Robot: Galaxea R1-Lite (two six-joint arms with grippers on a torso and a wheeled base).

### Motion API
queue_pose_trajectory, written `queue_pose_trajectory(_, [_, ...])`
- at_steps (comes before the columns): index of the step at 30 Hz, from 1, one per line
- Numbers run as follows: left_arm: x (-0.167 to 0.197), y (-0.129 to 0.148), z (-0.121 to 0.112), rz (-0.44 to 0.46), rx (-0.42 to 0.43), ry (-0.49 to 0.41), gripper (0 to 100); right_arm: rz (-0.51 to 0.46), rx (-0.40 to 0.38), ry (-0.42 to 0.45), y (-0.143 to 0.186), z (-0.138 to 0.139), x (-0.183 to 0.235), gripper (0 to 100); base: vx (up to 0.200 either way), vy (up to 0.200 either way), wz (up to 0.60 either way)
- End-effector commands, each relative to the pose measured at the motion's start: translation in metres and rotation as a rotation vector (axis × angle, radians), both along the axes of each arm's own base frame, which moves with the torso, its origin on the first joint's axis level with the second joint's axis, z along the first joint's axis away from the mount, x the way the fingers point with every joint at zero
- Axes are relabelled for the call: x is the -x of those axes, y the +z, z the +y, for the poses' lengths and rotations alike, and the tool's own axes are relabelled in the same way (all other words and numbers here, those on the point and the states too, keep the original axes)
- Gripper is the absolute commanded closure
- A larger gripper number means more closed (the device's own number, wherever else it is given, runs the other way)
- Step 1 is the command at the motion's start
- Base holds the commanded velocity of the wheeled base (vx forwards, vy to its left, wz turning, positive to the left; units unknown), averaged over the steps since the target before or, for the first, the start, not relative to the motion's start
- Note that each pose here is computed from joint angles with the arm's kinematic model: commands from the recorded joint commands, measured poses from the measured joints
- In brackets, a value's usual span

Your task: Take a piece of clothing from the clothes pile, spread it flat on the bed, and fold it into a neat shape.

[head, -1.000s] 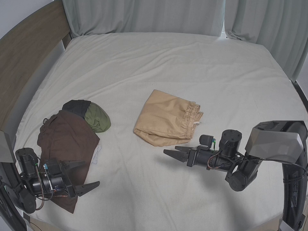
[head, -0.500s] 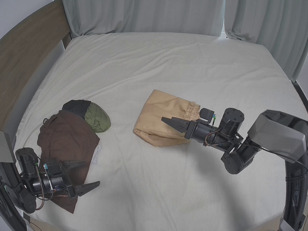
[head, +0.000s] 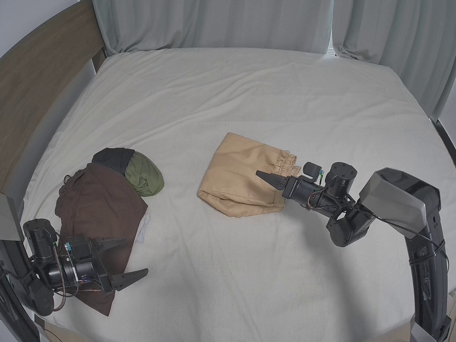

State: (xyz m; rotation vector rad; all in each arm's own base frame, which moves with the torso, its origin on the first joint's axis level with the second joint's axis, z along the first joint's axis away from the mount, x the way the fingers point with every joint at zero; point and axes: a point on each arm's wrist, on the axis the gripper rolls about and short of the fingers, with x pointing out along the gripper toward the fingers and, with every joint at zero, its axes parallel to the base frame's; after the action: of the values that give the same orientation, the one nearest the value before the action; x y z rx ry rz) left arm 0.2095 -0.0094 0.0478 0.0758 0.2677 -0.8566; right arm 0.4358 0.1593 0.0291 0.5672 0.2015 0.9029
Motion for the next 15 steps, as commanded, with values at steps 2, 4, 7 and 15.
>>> queue_pose_trajectory(2, [0.000, -0.001, -0.001, 0.004, 0.000, -0.003, 0, 0.062, 0.036, -0.019, -0.043, -0.007, -0.007, 0, 0.000, 0.000, 0.00])
queue_pose_trajectory(4, [0.000, -0.001, -0.001, 0.006, 0.000, -0.004, 0, 0.066, 0.044, -0.022, -0.049, -0.008, -0.007, 0, 0.000, 0.000, 0.00])
queue_pose_trajectory(7, [0.000, -0.001, -0.001, 0.004, 0.000, -0.003, 0, 0.066, 0.045, -0.024, -0.051, -0.008, -0.007, 0, 0.000, 0.000, 0.00])
queue_pose_trajectory(15, [0.000, -0.001, -0.003, 0.004, 0.000, -0.017, 0, -0.017, 0.017, -0.019, -0.010, -0.011, 0.005, 0, 0.000, 0.000, 0.00])
